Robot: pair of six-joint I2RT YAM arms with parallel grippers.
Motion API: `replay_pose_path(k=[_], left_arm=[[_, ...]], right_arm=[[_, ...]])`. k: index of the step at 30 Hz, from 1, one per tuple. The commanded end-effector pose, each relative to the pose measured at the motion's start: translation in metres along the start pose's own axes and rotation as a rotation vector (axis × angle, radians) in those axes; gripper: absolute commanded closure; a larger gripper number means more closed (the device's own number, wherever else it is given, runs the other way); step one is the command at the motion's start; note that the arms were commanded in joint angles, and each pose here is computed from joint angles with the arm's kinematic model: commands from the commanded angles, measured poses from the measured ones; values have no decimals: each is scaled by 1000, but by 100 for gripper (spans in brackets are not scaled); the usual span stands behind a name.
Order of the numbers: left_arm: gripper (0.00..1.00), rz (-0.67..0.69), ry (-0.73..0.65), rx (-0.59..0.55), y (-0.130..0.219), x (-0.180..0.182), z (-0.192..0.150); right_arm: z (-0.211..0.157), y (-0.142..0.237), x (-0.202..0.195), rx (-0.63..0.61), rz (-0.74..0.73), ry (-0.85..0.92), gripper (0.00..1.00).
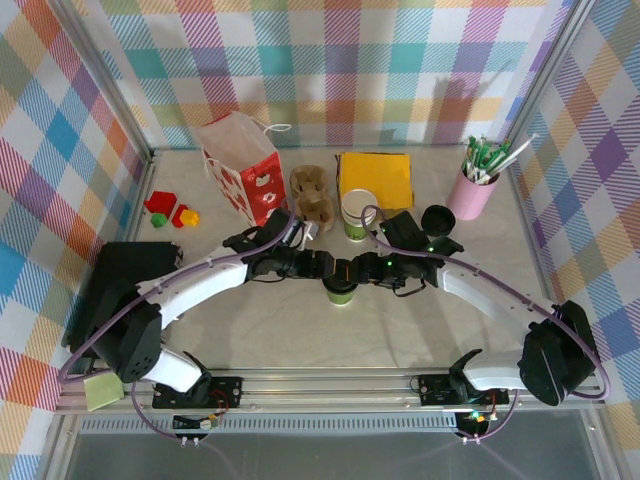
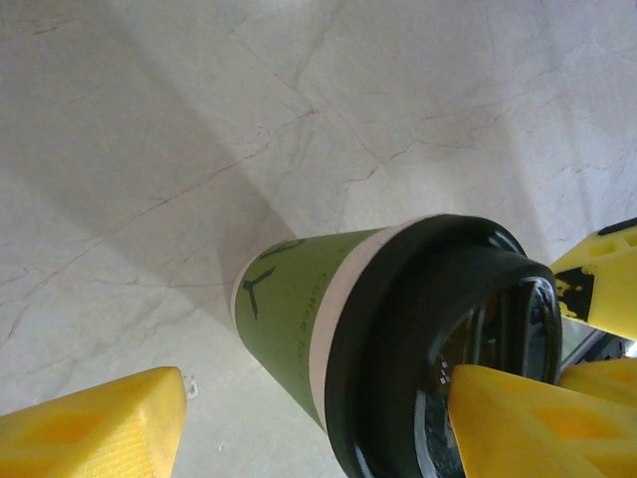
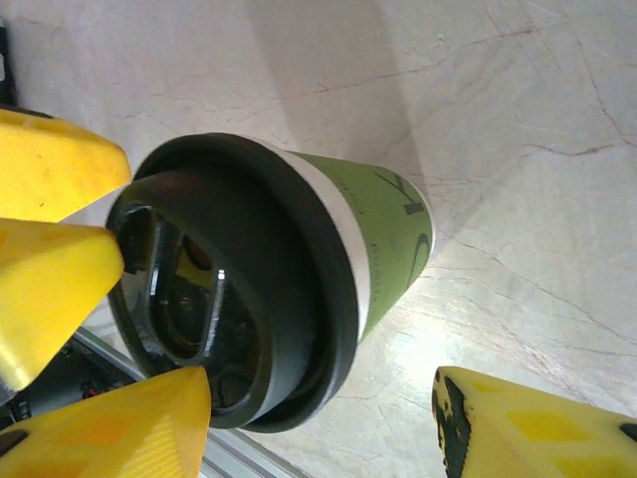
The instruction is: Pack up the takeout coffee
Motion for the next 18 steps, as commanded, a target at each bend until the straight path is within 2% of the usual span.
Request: replay_pose_path(k=[1,7,18], left_arm=[[32,-35,-49,-6,-5,-12,8],[37,-9,-41,13,-14,-4,4],[40,12,-29,42,-18,8,-11]], right_arm=[[6,2,-1,-38,10,0,39],[9,-6,-10,-20,-7,-31,41],[4,-20,-30,18,-41,-119,44]])
Point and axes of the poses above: each hand's point on the last joint's axis, 136 mm out from that joint toward the fingers, its own y axis back along the fingers, its own x axis along the line the jaws close on, z = x × y, the point moved 2 cm from there along y, back along the fingers, and after that the axes turned 3 degrees about -y, right-handed, at the moved point
